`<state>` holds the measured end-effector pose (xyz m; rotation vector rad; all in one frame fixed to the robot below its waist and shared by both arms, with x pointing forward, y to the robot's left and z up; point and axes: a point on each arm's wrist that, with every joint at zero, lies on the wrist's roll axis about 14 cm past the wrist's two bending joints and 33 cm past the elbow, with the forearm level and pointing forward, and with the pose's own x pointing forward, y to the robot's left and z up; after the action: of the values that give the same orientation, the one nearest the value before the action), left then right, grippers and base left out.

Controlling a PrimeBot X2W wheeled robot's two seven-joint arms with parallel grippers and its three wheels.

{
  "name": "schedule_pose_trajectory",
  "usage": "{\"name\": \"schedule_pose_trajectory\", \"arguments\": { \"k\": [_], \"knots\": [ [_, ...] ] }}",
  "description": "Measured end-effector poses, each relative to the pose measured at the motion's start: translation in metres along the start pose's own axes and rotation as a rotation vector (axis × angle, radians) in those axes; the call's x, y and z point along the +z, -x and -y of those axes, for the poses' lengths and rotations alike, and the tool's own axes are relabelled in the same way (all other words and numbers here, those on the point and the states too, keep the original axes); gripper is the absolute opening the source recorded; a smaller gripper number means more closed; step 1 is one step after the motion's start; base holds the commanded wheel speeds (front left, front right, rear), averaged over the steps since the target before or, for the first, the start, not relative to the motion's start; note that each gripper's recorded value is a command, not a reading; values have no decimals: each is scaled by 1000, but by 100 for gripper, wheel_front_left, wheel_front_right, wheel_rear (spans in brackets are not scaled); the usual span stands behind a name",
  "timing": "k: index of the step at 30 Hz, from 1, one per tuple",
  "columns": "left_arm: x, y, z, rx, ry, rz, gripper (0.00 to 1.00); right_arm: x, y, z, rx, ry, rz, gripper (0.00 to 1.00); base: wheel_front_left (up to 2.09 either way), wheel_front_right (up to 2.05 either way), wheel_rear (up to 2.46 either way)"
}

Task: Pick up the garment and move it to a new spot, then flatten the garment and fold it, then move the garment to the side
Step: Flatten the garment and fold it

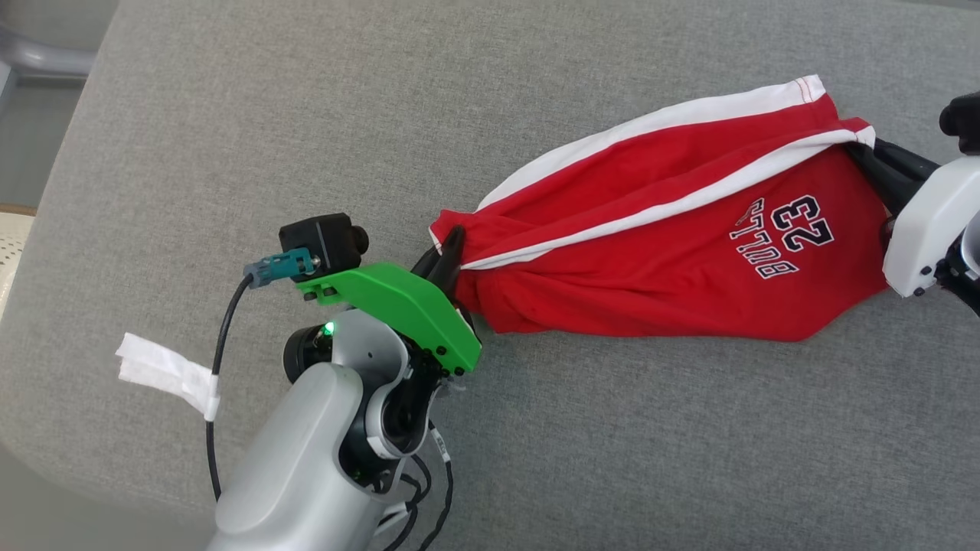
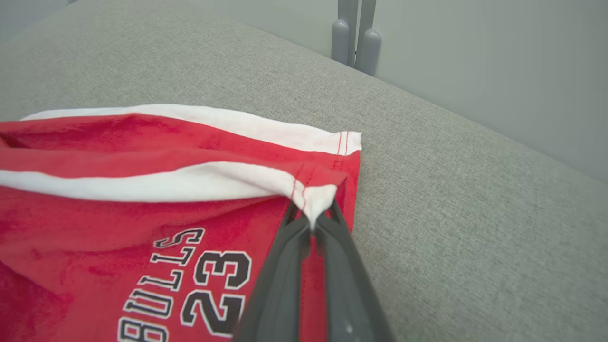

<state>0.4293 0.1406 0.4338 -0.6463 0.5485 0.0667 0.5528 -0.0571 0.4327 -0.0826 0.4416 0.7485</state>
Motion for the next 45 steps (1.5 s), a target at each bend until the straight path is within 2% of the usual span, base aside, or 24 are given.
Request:
{"name": "schedule_pose_trajectory", "arguments": {
  "k": [9, 10, 11, 25, 33, 34, 35, 36, 40, 45],
  "knots": [
    [8, -12, -8, 32, -1, -5, 0, 5, -25, 5, 13, 8, 9, 0, 0, 0, 0],
    [8, -13, -9, 35, -2, -7, 34, 3, -27, 4, 16, 10, 0, 0, 0, 0, 0],
    [7, -14, -9, 38, -3, -12, 100, 2, -29, 4, 18, 8, -3, 0, 0, 0, 0],
    [33, -13, -28, 100, 44, 113, 100, 1, -54, 11, 14, 7, 5, 0, 0, 0, 0],
    [43, -16, -27, 101, -12, 164, 100, 4, -60, 14, 9, 5, -6, 0, 0, 0, 0],
    [45, -16, -27, 100, -29, 178, 100, 5, -60, 14, 9, 5, -8, 23, 0, 0, 0],
    [47, -14, -28, 102, -56, 192, 100, 5, -60, 14, 7, 7, -9, 59, 0, 0, 0],
    [49, -13, -28, 103, -80, 203, 100, 6, -59, 16, 1, 11, -11, 100, 0, 0, 0],
    [60, -4, -28, 97, -165, 283, 100, 3, -52, 18, -15, 35, -54, 100, 0, 0, 0],
    [59, 18, -34, 103, -193, 363, 100, 22, -37, 19, -24, 38, -30, 100, 0, 0, 0]
  ]
}}
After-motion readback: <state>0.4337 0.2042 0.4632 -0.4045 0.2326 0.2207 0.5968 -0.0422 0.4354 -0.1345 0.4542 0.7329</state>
